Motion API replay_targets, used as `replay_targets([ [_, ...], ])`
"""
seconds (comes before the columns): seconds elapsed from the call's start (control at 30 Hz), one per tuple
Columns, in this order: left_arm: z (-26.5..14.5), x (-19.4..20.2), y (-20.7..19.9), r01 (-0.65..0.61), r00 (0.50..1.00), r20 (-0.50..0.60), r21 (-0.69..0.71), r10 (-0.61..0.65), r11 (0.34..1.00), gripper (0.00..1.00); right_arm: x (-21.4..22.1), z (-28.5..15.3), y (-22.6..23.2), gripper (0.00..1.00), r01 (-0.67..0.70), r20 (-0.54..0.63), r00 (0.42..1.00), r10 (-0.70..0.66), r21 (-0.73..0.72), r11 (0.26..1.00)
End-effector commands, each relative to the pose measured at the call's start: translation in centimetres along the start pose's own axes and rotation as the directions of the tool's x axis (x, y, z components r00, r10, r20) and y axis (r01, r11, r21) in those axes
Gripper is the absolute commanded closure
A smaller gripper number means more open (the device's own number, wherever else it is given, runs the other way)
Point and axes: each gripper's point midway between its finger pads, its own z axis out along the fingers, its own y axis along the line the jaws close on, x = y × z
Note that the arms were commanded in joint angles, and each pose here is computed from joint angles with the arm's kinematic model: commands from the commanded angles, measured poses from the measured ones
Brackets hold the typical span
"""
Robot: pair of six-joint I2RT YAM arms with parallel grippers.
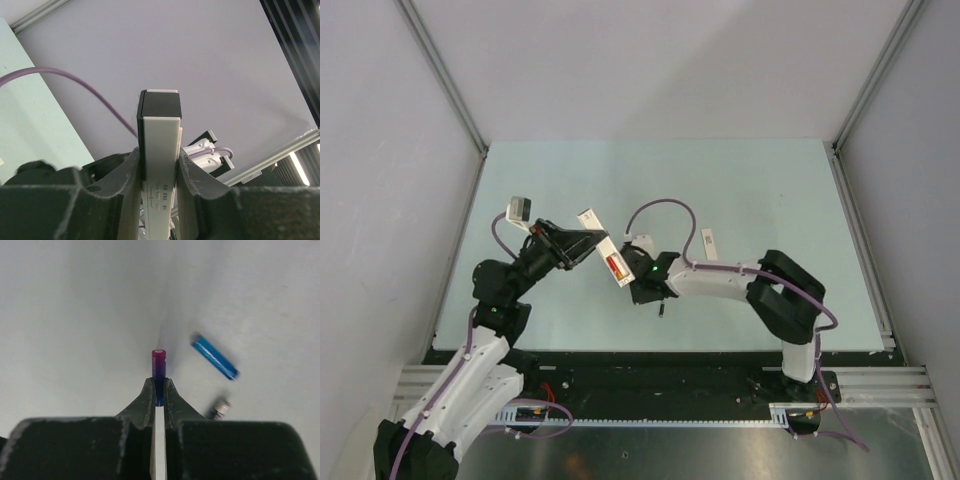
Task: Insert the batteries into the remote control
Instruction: Pick up the battery from the center of the board, then load the battery into the remote control.
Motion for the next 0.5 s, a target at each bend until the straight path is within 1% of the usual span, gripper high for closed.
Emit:
replay_targets([
  [0.0,0.4,-0.7,-0.8,-0.040,0.999,0.026,0.026,0.039,0.999,1.00,-1.9,-4.1,-3.1,1.00,-0.009,0.044,0.999,0.008,0.032,0.999],
  [0.03,0.4,-0.6,-0.4,-0.038,0.999,0.026,0.018,0.038,0.999,1.00,-2.3,-4.6,-4.1,1.00,-0.013,0.050,0.999,0.011,0.039,0.999],
  [0.07,0.4,-0.5,0.1,-0.035,0.999,0.021,0.010,0.035,0.999,1.00,-3.4,-6.3,-4.5,1.00,-0.024,0.086,0.996,0.022,0.020,1.000],
  [0.1,0.4,-0.3,0.6,-0.034,0.999,0.016,-0.001,0.034,0.999,1.00,-3.0,-7.0,-5.5,1.00,-0.018,0.078,0.997,0.015,0.038,0.999],
  [0.13,0.2,0.0,1.6,-0.020,1.000,0.010,-0.021,0.020,1.000,1.00,-3.6,-8.0,-6.3,1.00,-0.025,0.095,0.995,0.021,0.039,0.999],
  [0.17,0.1,0.2,2.3,-0.007,1.000,0.006,-0.037,0.008,0.999,1.00,-4.5,-9.8,-6.8,1.00,-0.026,0.128,0.992,0.023,0.019,0.999],
  [0.2,0.0,0.5,3.0,0.003,1.000,0.000,-0.053,-0.003,0.999,1.00,-4.3,-11.0,-7.5,1.00,-0.018,0.120,0.993,0.015,0.024,1.000],
  [0.23,-0.3,0.9,4.7,0.025,1.000,-0.008,-0.090,-0.026,0.996,1.00,-4.5,-11.9,-8.0,1.00,-0.020,0.129,0.992,0.017,0.019,1.000],
  [0.27,-0.4,1.1,5.4,0.035,0.999,-0.007,-0.107,-0.036,0.994,1.00,-5.0,-13.8,-8.1,1.00,-0.013,0.155,0.988,0.016,-0.019,1.000],
  [0.33,-0.6,1.5,7.5,0.056,0.998,-0.009,-0.156,-0.058,0.986,1.00,-4.6,-15.4,-8.8,1.00,-0.005,0.147,0.989,0.010,-0.029,1.000],
  [0.47,-0.5,1.8,9.9,0.075,0.997,-0.006,-0.214,-0.078,0.974,1.00,-3.9,-18.4,-9.3,1.00,0.001,0.119,0.993,0.009,-0.086,0.996],
])
